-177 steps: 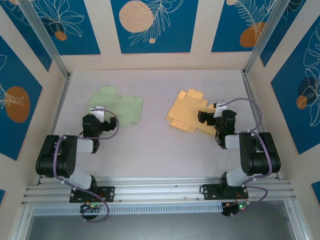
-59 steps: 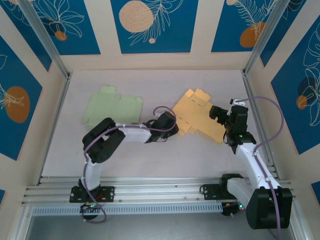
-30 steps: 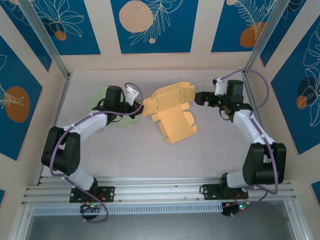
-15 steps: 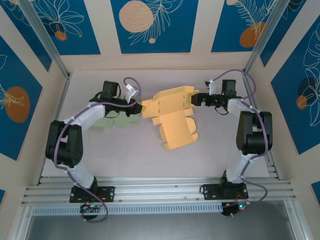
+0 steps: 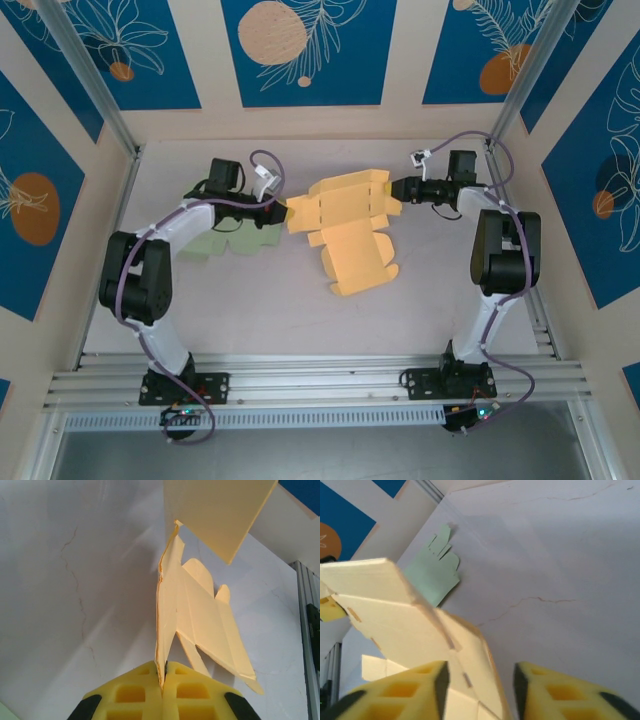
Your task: Fold the paper box
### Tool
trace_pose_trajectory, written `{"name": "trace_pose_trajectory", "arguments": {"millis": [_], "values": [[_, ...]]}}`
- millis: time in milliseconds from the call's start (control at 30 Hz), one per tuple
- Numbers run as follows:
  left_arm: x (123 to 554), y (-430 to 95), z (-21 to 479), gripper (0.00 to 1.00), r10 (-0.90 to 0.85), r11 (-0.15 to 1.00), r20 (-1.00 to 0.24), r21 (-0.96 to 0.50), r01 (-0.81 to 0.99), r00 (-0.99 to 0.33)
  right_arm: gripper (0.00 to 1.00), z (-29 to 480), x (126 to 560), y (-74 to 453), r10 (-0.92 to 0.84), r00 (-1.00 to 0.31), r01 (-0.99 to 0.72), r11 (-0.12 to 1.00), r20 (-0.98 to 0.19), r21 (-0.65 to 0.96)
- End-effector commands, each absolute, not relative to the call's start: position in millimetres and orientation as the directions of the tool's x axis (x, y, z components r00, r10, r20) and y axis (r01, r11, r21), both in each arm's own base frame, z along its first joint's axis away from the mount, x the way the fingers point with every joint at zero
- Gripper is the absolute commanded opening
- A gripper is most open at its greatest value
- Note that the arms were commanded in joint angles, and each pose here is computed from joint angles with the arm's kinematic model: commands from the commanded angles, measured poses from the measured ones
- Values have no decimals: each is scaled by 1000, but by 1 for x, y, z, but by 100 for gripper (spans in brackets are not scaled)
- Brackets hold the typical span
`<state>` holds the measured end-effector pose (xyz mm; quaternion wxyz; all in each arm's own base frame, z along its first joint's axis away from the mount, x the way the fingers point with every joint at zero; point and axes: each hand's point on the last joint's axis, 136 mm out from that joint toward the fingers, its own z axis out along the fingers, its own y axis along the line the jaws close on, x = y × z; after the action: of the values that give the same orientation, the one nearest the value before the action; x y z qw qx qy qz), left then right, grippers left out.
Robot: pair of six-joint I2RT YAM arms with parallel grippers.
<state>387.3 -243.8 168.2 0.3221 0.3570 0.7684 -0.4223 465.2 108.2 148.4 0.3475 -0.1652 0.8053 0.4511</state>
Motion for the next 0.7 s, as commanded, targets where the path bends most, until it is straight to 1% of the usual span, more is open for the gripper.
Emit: {"name": "trace_pose_trajectory", "arguments": {"millis": [0, 67, 167, 200, 233, 267, 300, 333, 367, 400, 433, 500, 567, 600, 667], "values": [[402, -243, 180, 0, 244, 393, -824, -398, 829, -511, 27, 160, 458, 115, 45, -693, -610, 495, -720, 618], [402, -243, 181, 0, 241, 395, -826, -396, 829, -510, 19, 161, 458, 116, 42, -688, -608, 512, -724, 607], [402, -240, 182, 0, 247, 415, -829, -376, 828, -501, 3, 165, 456, 119, 28, -672, -616, 534, -740, 579], [403, -237, 182, 0, 252, 435, -828, -365, 823, -500, 0, 167, 454, 121, 21, -662, -623, 539, -749, 566], [404, -234, 182, 1, 258, 461, -824, -354, 814, -504, 0, 170, 453, 122, 16, -650, -632, 545, -760, 551], [405, -231, 182, 17, 262, 483, -821, -344, 805, -508, 0, 173, 451, 124, 9, -638, -639, 552, -770, 536], [406, -227, 184, 38, 265, 508, -817, -333, 794, -512, 0, 176, 449, 126, -2, -622, -649, 560, -783, 515], [406, -223, 188, 56, 267, 527, -818, -319, 788, -510, 0, 180, 447, 128, -13, -604, -659, 571, -797, 490], [407, -219, 194, 66, 269, 547, -825, -293, 784, -496, 0, 181, 446, 130, -28, -589, -667, 580, -807, 467], [409, -214, 202, 79, 272, 577, -837, -252, 777, -474, 0, 183, 444, 133, -42, -574, -677, 586, -818, 445], [412, -208, 212, 85, 276, 607, -851, -206, 768, -446, 0, 186, 441, 135, -52, -560, -687, 587, -827, 429], [416, -198, 236, 91, 287, 653, -876, -117, 748, -387, 0, 193, 437, 142, -61, -535, -712, 570, -842, 411], [416, -193, 259, 98, 307, 669, -896, -37, 743, -321, 0, 200, 432, 151, -71, -513, -737, 547, -855, 397], [415, -192, 271, 100, 324, 663, -903, 6, 749, -280, 0, 204, 428, 157, -80, -499, -753, 532, -863, 387], [412, -194, 286, 100, 367, 627, -909, 86, 774, -196, 0, 208, 421, 169, -106, -474, -782, 507, -874, 363]]}}
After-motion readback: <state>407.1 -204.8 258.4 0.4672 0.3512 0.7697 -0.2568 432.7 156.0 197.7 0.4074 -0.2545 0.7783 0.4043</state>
